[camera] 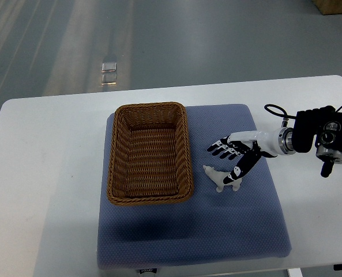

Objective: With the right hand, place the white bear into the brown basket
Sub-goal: 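Lower the right hand over the white bear figurine, then close the right hand fingers around the white bear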

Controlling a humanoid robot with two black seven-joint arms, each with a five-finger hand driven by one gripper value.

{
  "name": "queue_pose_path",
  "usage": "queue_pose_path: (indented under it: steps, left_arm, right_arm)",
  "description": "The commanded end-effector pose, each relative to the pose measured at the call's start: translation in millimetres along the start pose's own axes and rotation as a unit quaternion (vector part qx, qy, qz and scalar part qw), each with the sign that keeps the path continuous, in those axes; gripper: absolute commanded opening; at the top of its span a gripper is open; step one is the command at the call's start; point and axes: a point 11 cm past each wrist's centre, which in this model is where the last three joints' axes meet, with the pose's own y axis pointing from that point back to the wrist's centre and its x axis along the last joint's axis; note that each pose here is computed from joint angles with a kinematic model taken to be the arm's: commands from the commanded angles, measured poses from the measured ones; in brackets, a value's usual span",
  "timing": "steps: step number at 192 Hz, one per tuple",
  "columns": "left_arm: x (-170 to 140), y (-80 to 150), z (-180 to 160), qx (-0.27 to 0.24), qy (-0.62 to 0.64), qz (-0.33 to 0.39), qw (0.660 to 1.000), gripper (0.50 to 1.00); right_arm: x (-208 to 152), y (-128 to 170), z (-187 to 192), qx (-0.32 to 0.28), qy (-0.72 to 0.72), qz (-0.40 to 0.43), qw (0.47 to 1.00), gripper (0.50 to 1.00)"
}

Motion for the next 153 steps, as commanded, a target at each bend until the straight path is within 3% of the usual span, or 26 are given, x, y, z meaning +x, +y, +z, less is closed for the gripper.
queue_pose_path:
  steps: [1, 38, 134, 144, 153]
  left_arm:
    - [0.0, 0.0, -0.1, 0.0, -0.001, 0.0, 1.0, 1.0]
    - [0.0, 0.0, -0.1, 0.0, 0.0, 0.0, 1.0, 1.0]
    - [0.0, 0.0, -0.1, 0.0, 0.0, 0.0, 1.0, 1.0]
    - [0.0, 0.0, -0.1, 0.0, 0.0, 0.0, 1.0, 1.0]
    - [0.0, 0.0, -0.1, 0.0, 0.0, 0.0, 1.0, 1.0]
  right_arm:
    - [-2.8, -2.6, 2.5, 0.003, 0.006, 0.003, 1.0, 0.899]
    - [-9.4, -8.4, 6.1, 0.002, 0.018, 0.01, 1.0, 0.813]
    - [-21.0, -13.1, 19.4, 0.002, 0.03, 0.01, 0.999, 0.801]
    - [-21.4, -13.6, 19.4, 0.003, 0.034, 0.011, 0.999, 0.789]
    - [-22.3, -14.4, 18.7, 0.005, 0.035, 0.011, 0.999, 0.746]
